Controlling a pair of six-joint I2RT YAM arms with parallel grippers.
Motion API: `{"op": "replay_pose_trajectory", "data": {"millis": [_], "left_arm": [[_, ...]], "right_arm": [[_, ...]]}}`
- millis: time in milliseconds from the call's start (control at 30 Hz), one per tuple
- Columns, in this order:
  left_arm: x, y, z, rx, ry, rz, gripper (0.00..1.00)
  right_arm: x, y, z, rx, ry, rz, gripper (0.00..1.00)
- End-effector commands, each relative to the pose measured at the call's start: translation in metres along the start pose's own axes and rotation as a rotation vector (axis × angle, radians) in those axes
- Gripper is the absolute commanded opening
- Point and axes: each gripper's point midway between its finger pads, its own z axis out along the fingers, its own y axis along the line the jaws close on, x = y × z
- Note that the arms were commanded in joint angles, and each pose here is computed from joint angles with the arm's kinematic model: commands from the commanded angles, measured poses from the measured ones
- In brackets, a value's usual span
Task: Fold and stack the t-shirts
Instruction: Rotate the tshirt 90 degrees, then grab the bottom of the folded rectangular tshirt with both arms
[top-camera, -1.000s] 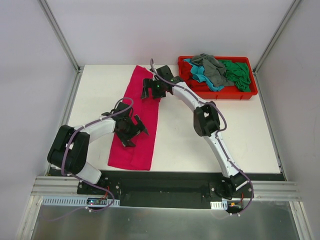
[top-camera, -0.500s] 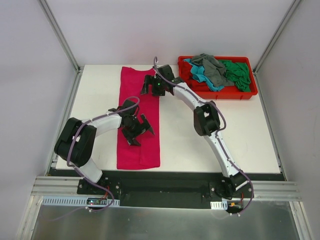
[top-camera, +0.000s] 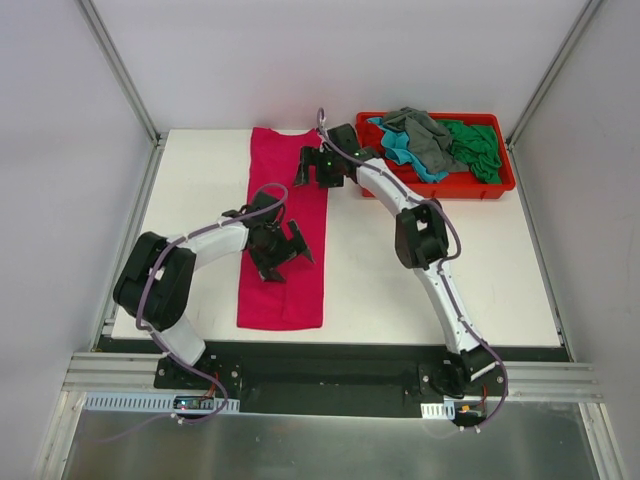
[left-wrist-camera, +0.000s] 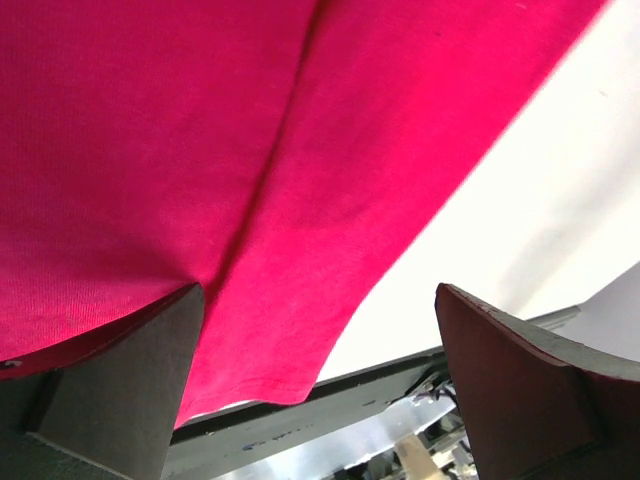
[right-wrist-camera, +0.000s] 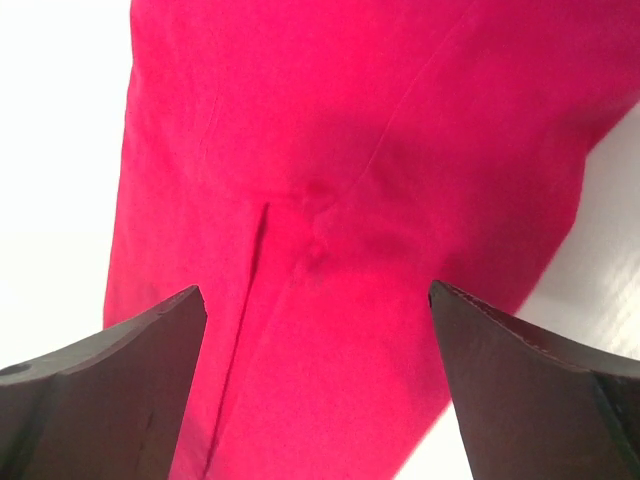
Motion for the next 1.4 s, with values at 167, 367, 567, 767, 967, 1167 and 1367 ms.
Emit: {"op": "replay_pose_trajectory", "data": {"millis": [167, 367, 567, 767, 967, 1167, 1367], "left_arm": [[0.006, 0.024, -0.084, 0.012, -0.242, 0.2, 0.99], [0.014, 0.124, -0.099, -0.193, -0.305, 0.028, 0.99], [0.034, 0.168, -0.08, -0.211, -0.216, -0.108, 0.94], [0.042, 0.169, -0.064, -0.171, -0.173, -0.117, 0.7], [0.041, 0.173, -0.054, -0.186, -0.155, -0.124, 0.49], [0.037, 0.177, -0.05, -0.214, -0.154, -0.123, 0.26], [0.038, 0.179, -0.048, -0.226, -0.143, -0.124, 0.04]], "right_arm": [[-0.01, 0.102, -0.186, -0.024, -0.085, -0.397, 0.96], [0.108, 0.068, -0.227, 0.069, -0.051, -0.391, 0.96], [0.207, 0.073, -0.222, 0.173, 0.011, -0.488, 0.99], [0.26, 0.087, -0.194, 0.289, 0.12, -0.558, 0.95], [0.282, 0.109, -0.171, 0.261, 0.187, -0.554, 0.88], [0.312, 0.107, -0.169, 0.247, 0.255, -0.519, 0.87], [0.343, 0.094, -0.17, 0.266, 0.331, -0.498, 0.86]]}}
